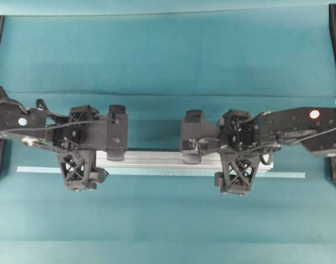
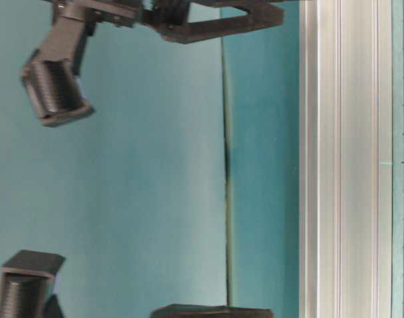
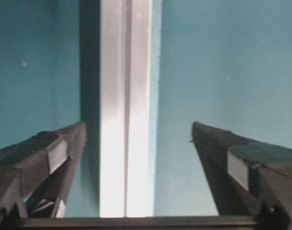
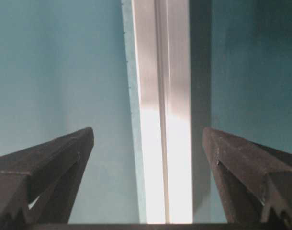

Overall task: Lift the metal rail with both hands.
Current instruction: 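Lower both grippers onto the rail and close them around it, then lift the rail upward with both grippers holding it level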

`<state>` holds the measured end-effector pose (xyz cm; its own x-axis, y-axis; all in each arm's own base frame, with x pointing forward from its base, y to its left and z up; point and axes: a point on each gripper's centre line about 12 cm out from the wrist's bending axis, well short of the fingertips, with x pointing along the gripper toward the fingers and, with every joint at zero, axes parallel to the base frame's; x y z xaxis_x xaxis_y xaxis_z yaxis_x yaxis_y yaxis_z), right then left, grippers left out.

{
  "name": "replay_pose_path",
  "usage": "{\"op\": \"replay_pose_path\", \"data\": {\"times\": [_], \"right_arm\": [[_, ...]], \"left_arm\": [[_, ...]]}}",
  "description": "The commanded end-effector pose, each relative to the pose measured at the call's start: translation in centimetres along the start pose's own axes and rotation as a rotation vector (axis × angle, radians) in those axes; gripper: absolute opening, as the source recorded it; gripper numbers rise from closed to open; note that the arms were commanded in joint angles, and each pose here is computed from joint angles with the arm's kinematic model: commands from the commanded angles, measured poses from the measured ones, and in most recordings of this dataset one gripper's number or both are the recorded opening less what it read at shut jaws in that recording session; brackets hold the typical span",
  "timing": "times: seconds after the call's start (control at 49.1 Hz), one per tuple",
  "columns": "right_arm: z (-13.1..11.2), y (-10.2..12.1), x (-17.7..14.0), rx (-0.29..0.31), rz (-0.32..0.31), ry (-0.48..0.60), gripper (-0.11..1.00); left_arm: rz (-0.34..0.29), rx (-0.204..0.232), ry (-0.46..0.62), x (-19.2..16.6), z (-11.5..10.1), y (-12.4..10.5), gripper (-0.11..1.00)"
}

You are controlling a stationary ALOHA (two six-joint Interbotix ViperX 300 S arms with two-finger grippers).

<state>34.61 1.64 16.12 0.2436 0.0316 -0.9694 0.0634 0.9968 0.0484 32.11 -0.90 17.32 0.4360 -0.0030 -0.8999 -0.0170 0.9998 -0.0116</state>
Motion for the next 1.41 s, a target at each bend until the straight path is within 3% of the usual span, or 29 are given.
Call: {"op": "replay_pose_path", "data": {"times": [0.0,0.367,0.713,1.141,1.242,1.385], "right_arm": [[0.0,0.0,1.0,-0.016,-0.008,0.004,0.96],[-0.3,-0.2,3.2,-0.027,-0.018,0.009,0.96],[-1.1,-0.3,4.8,-0.026,-0.018,0.014,0.96],[-1.2,-0.4,5.4,-0.032,-0.017,-0.009,0.93],[-1.0,-0.3,5.3,-0.03,-0.016,-0.018,0.79],[-0.9,-0.3,5.3,-0.028,-0.015,-0.021,0.43]], "left_arm": [[0.0,0.003,-0.015,0.4,0.0,0.0,0.99],[0.009,-0.01,-0.032,3.0,0.0,0.8,0.99],[0.013,-0.019,-0.006,5.2,-1.4,1.2,0.99],[0.013,-0.025,0.004,5.6,-1.7,1.2,0.97],[0.013,-0.022,0.003,5.5,-1.6,1.2,0.85],[0.012,-0.024,0.001,5.5,-1.5,1.1,0.45]]}}
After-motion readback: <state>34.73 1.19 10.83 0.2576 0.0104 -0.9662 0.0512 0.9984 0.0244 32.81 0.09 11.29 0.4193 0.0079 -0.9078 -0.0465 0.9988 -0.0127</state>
